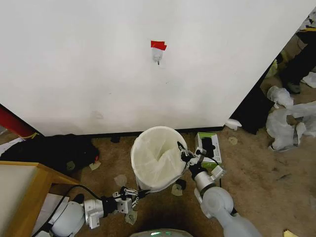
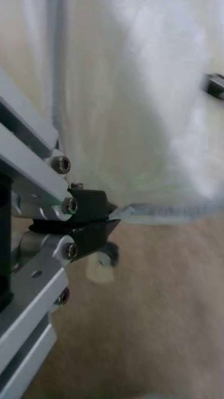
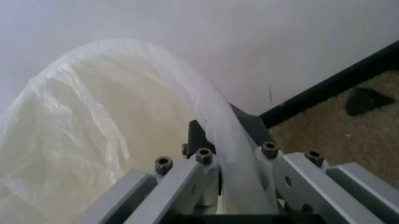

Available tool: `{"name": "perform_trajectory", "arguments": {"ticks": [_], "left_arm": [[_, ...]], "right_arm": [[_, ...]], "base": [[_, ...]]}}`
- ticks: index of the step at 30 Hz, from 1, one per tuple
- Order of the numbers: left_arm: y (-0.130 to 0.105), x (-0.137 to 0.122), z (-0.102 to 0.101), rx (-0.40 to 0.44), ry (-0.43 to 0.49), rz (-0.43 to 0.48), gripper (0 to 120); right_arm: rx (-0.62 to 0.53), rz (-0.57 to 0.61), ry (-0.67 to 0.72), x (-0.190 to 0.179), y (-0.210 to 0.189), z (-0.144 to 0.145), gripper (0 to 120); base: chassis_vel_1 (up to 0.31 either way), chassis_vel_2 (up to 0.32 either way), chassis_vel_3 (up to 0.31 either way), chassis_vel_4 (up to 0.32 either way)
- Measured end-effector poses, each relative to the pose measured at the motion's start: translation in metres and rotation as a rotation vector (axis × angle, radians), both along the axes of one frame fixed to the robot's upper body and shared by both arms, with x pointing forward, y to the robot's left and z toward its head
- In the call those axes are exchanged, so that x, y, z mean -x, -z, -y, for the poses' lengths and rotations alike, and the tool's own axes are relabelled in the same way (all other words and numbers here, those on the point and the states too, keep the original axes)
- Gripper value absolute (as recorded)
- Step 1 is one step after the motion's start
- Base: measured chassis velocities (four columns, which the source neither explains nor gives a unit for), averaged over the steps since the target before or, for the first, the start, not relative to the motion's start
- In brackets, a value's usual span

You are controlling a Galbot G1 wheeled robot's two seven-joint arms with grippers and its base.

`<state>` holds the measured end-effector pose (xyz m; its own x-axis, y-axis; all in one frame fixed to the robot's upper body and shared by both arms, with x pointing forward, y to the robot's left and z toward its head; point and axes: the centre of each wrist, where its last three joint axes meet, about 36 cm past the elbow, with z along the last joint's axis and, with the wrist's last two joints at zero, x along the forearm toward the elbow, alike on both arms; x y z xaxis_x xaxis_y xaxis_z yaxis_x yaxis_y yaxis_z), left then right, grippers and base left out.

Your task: Place the garbage bag over the trash bin.

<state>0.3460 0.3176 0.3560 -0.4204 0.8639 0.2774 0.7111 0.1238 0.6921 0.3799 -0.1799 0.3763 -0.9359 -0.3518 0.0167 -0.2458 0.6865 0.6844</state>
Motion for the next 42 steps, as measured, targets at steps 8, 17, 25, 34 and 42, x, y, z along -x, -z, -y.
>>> {"name": "perform_trajectory", "arguments": {"ticks": [8,17,25,34,42], "left_arm": [[-0.005,-0.002,-0.005,0.024,-0.11,0.084,0],[-0.006,0.006,-0.005,0.036,-0.177,0.147,30],[-0.038,0.011,-0.006,-0.062,0.011,0.082,58],[-0.07,0.016,-0.003,-0.035,0.236,-0.073,94],[-0.055,0.031,0.024,0.313,0.0,0.037,100]], "right_arm": [[-0.017,0.014,-0.013,0.006,-0.006,-0.002,1],[-0.034,0.015,-0.017,0.013,-0.008,-0.003,1],[-0.058,0.022,0.021,0.009,-0.009,-0.005,1],[-0.067,0.015,0.033,0.001,-0.003,-0.008,1],[-0.056,0.021,0.03,-0.004,-0.002,-0.008,1]], "base": [[0.0,0.0,0.0,0.0],[0.0,0.0,0.0,0.0],[0.0,0.0,0.0,0.0],[0.0,0.0,0.0,0.0],[0.0,0.0,0.0,0.0]]}}
